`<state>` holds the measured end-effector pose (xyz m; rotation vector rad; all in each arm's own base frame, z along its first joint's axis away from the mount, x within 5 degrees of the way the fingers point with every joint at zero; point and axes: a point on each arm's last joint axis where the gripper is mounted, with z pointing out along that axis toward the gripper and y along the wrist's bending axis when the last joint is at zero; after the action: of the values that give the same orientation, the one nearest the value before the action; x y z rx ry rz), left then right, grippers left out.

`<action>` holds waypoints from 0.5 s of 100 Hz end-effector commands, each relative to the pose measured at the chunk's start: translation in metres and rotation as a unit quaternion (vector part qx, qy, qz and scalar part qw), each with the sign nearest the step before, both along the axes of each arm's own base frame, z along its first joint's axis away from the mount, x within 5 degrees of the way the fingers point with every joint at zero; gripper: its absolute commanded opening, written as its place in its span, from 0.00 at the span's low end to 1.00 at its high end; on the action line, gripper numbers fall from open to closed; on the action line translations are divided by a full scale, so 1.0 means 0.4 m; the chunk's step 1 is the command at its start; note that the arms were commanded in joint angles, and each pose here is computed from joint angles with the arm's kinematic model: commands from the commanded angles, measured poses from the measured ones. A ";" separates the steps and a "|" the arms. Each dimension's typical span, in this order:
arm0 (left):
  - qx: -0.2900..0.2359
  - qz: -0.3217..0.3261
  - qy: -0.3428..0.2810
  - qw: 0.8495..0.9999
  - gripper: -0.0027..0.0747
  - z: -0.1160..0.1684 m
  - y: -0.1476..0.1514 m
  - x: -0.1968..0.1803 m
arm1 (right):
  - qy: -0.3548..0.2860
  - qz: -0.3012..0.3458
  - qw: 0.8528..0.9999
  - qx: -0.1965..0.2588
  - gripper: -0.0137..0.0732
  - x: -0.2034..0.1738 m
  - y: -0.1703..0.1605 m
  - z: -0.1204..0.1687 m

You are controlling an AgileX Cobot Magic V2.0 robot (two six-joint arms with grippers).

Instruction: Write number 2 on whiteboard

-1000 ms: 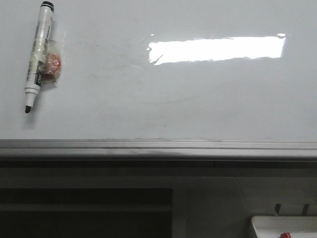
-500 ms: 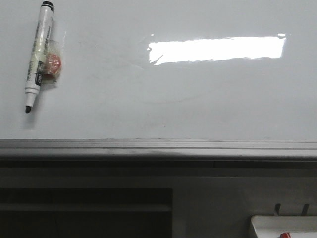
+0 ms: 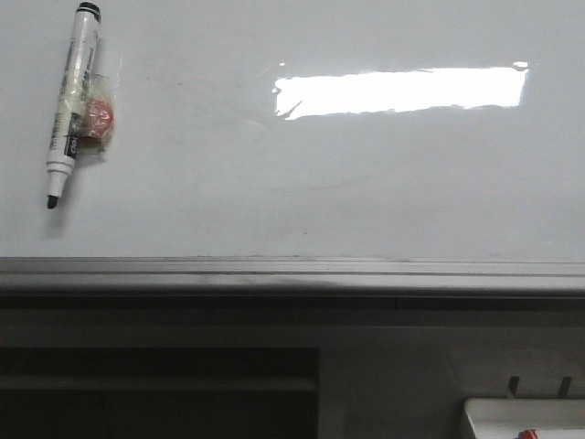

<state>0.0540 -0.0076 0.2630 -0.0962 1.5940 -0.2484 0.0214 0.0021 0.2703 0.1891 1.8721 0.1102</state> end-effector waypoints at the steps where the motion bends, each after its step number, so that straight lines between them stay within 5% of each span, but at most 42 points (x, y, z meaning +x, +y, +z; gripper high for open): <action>1: -0.019 0.017 -0.074 0.997 0.52 0.049 0.008 0.002 | -0.042 0.001 0.999 -0.007 0.08 0.005 -0.001 0.040; 19: 0.050 0.024 -0.100 0.993 0.51 0.059 0.010 0.001 | -0.040 0.005 0.999 0.001 0.08 0.005 0.002 0.039; 50: 0.040 -0.070 -0.123 0.989 0.51 0.067 -0.015 -0.005 | -0.041 0.015 0.999 0.024 0.08 0.005 0.009 0.039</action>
<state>0.0528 -0.0125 0.2732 0.0919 1.4747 -0.2439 0.0214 0.0050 0.2705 0.1987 1.8706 0.1643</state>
